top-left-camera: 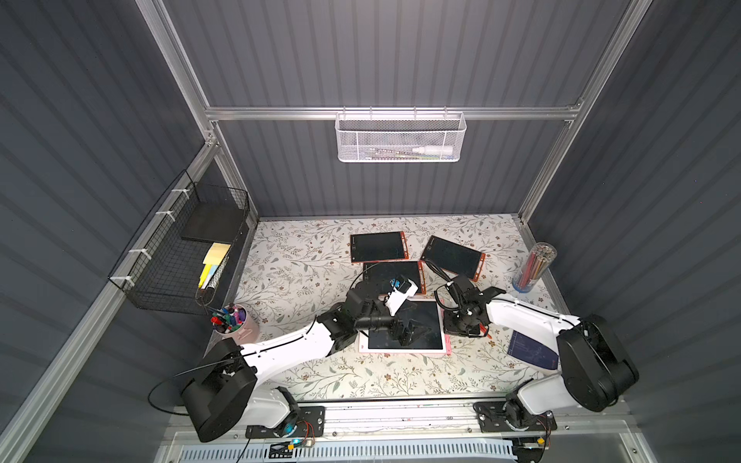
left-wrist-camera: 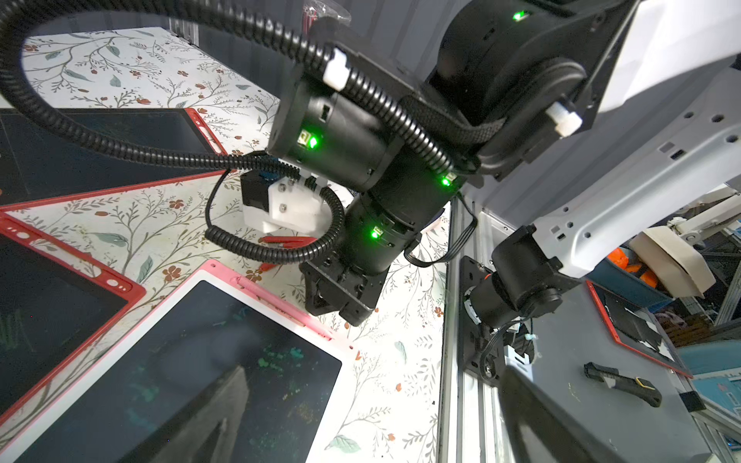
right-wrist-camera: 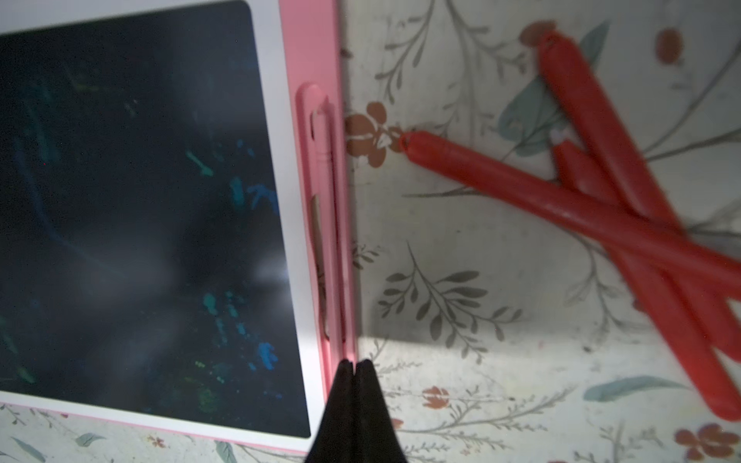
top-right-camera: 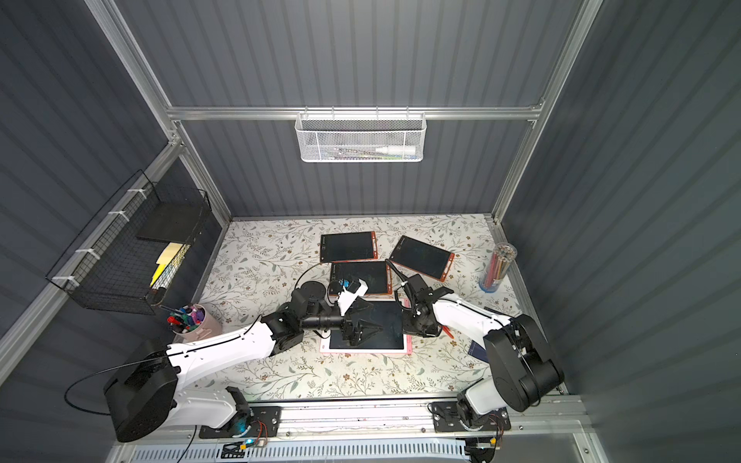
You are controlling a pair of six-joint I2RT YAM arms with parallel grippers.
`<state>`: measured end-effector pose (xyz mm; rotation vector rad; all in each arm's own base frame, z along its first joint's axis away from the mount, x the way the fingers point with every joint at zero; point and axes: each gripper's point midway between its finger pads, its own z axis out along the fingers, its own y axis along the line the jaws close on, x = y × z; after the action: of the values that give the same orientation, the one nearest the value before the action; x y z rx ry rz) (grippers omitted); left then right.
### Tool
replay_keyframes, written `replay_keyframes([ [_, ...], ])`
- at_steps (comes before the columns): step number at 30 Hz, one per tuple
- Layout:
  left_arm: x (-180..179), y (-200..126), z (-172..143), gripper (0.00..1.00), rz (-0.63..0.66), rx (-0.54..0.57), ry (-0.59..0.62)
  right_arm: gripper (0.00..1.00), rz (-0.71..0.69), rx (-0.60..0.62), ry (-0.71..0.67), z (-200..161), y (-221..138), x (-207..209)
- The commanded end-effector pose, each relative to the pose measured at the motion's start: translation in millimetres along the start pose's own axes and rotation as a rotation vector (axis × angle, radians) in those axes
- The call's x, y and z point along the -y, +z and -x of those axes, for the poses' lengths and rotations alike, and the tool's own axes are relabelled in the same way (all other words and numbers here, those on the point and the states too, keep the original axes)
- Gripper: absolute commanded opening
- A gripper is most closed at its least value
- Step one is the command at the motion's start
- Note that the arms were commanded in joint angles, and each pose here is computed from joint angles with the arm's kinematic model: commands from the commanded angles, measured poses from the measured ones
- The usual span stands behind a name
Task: Place the stylus back onto the writing tablet
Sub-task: Adjust the stylus on the writing tablet.
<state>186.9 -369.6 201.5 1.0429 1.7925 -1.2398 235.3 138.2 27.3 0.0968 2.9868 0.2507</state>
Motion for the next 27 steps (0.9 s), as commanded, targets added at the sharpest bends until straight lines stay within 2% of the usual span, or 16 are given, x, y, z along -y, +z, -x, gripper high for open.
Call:
replay_keyframes([
  [1, 3.5, 2.8, -4.3, 0.99, -0.023, -0.004, 0.007, 0.01, 0.017, -0.004, 0.004, 1.1, 4.1, -3.4],
  [15, 1.0, 3.5, -5.6, 0.99, -0.014, -0.007, 0.002, 0.00, 0.004, -0.010, 0.016, 1.7, 13.9, -1.8],
  [25, 1.0, 4.1, -6.5, 0.99, -0.014, -0.010, 0.001, 0.00, 0.014, -0.009, 0.007, -1.6, -2.6, -3.1],
  [27, 0.5, 3.9, -6.0, 0.99, -0.013, -0.009, 0.001, 0.04, 0.020, -0.005, 0.004, -5.9, -6.3, -3.7],
])
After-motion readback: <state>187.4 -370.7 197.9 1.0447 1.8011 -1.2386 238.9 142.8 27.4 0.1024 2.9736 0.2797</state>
